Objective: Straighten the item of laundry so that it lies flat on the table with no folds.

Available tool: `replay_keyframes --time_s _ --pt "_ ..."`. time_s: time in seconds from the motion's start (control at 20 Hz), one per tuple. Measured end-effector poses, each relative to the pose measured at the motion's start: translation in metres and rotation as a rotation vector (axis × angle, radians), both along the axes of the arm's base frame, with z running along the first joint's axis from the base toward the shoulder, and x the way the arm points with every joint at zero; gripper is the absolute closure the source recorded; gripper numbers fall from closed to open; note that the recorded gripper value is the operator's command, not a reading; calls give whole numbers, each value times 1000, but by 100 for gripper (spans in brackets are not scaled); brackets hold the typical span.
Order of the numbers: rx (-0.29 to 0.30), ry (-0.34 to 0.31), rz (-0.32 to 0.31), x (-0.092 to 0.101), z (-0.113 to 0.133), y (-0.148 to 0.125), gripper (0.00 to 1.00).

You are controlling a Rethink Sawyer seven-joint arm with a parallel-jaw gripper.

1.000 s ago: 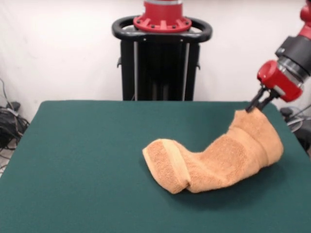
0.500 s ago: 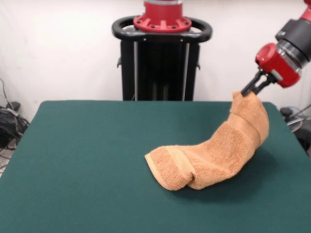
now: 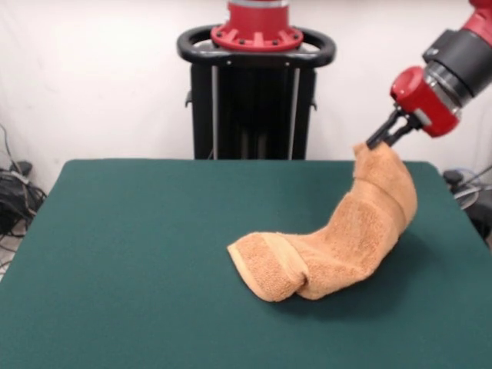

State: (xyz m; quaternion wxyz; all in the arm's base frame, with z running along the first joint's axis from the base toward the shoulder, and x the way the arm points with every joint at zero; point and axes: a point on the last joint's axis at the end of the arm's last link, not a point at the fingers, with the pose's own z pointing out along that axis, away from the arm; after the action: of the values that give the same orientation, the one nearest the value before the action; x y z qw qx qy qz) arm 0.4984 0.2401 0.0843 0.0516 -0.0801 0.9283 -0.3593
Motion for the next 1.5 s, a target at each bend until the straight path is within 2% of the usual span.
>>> replay_keyframes --time_s 0.5,0.75,0.95,1.2,1.25,1.4,1.45,1.5 --pt "14 42 14 -32 -29 -13 100" --pt "-5 91 5 -65 -37 -20 100" --pt "-17 112 15 -84 -39 -18 100" --pt "-31 140 16 -110 -31 -13 100" --pt "-38 154 4 -120 -23 -12 100" --pt "-47 171 -13 -132 -12 -9 100" --pt "-56 191 -33 -144 1 -4 100" --pt "-59 198 -41 -148 6 -3 100"
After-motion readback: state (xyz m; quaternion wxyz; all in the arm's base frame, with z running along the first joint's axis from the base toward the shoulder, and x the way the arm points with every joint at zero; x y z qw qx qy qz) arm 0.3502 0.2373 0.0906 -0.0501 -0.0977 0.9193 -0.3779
